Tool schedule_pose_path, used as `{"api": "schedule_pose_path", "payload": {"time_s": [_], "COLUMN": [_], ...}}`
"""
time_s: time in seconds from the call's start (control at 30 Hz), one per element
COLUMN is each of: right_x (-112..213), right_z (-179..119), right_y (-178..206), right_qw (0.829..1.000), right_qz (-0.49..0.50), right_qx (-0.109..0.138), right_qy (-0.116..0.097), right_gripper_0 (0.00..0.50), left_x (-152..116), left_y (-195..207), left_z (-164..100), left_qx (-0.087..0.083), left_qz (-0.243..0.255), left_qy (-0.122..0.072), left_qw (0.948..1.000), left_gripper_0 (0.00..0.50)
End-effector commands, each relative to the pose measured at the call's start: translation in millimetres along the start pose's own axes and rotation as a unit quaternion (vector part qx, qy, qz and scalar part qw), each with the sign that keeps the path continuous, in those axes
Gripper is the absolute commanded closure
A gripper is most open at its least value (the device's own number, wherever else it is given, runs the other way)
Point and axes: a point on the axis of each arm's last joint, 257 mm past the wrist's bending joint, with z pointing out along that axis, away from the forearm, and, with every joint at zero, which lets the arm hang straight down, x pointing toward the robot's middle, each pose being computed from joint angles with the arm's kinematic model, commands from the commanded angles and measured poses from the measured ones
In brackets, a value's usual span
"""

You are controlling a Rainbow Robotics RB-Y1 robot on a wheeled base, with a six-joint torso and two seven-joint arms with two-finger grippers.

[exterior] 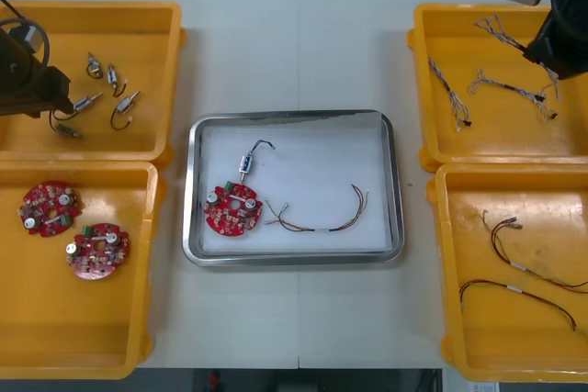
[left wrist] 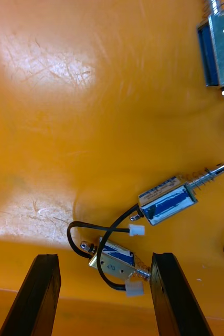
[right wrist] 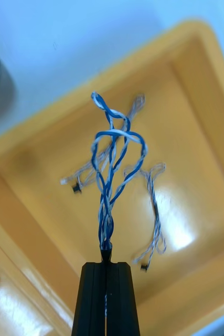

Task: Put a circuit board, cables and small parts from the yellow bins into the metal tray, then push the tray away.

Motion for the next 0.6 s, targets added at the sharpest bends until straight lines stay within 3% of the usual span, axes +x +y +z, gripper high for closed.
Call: {"api": "schedule_pose_path", "payload": {"time_s": [0.03,0.2,0.3,0.5,0.6], "right_x": [-56.0,-88.0,-102.7,-116.7,-145.6], "right_z": [-21.1,-27.4,-23.1,-8.7,-7.4], "right_y": [32.9,70.0,102.2,146.4,168.2], "right_qw": [0.996,0.987,0.979,0.97,0.968], "right_qz": [-0.074,-0.145,-0.188,-0.229,-0.239], "right_qx": [0.006,0.003,-0.02,-0.051,-0.048], "right_qy": [-0.057,-0.073,-0.078,-0.065,-0.064], "right_gripper_0": [0.5,0.5,0.5,0.5,0.5], "left_x": [-19.2,-12.7,-8.7,-3.8,-3.7], "left_y": [11.6,11.3,12.3,13.1,17.1], "left_z": [-15.5,-6.0,0.4,11.4,12.1], "left_qx": [-0.011,-0.001,0.002,0.0,-0.004], "left_qz": [0.059,0.053,0.052,0.059,0.061], "left_qy": [-0.02,-0.02,-0.021,-0.024,-0.026], "left_qw": [0.998,0.9984,0.9984,0.998,0.9978], "left_gripper_0": [0.0,0.0,0.0,0.0,0.0]}}
